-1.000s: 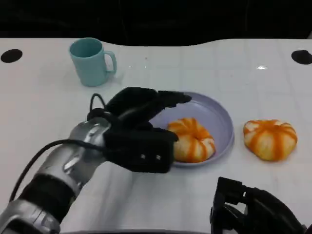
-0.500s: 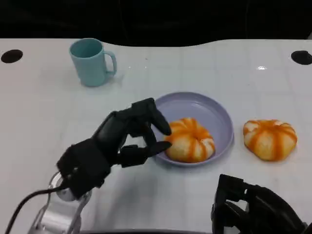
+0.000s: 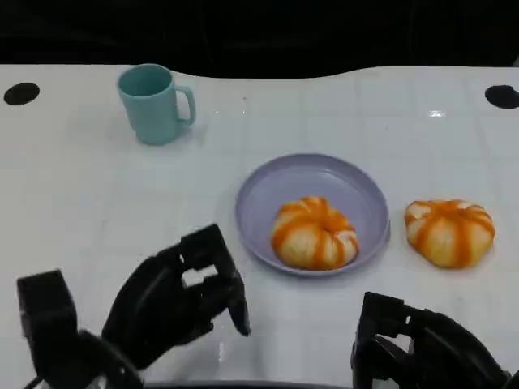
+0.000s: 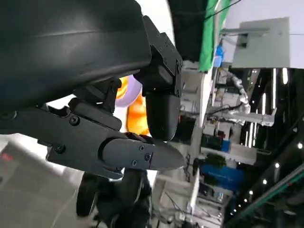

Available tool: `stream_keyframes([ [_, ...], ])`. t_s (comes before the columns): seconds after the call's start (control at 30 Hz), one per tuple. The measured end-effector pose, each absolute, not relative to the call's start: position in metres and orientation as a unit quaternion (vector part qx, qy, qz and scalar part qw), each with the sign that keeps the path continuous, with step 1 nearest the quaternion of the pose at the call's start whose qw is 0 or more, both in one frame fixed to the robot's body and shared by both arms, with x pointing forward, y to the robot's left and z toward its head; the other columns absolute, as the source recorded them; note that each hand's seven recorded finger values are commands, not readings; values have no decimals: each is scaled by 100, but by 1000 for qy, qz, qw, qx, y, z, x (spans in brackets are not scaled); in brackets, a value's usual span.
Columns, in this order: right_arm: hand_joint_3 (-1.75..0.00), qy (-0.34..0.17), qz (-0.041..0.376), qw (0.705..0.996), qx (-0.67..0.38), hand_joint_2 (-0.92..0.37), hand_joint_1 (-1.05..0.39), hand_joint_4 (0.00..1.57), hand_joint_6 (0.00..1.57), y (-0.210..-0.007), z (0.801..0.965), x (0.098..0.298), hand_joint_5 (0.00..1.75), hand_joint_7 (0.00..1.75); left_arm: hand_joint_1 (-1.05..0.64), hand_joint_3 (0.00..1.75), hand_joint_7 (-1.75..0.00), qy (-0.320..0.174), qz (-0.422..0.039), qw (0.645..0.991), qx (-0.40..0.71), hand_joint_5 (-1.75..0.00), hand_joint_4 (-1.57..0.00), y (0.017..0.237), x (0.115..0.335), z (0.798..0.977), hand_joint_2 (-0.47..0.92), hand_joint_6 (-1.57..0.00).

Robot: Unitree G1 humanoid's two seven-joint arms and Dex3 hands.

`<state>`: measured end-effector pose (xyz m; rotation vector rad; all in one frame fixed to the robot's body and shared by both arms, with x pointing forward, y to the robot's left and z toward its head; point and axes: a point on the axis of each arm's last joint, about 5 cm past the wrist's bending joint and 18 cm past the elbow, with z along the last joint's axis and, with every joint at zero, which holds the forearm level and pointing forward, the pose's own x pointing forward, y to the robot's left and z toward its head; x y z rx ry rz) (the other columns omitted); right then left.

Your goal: Grasp the bread from the table and place it into the plate.

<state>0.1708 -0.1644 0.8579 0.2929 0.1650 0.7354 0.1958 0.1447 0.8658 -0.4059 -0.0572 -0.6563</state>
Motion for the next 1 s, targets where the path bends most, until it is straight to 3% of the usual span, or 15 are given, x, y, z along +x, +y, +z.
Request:
stream_keyframes([
  [0.37,-39,77,357,921,136,-91,-50,62,46,-166,858,171,175,165,-66,26,-175,11,-323,909,-263,-175,-84,146,175,851,92,-60],
  [1.0,-39,68,354,923,137,-92,-51,60,44,-170,856,172,175,167,-67,25,-175,21,-321,907,-271,-175,-87,152,177,848,92,-62],
])
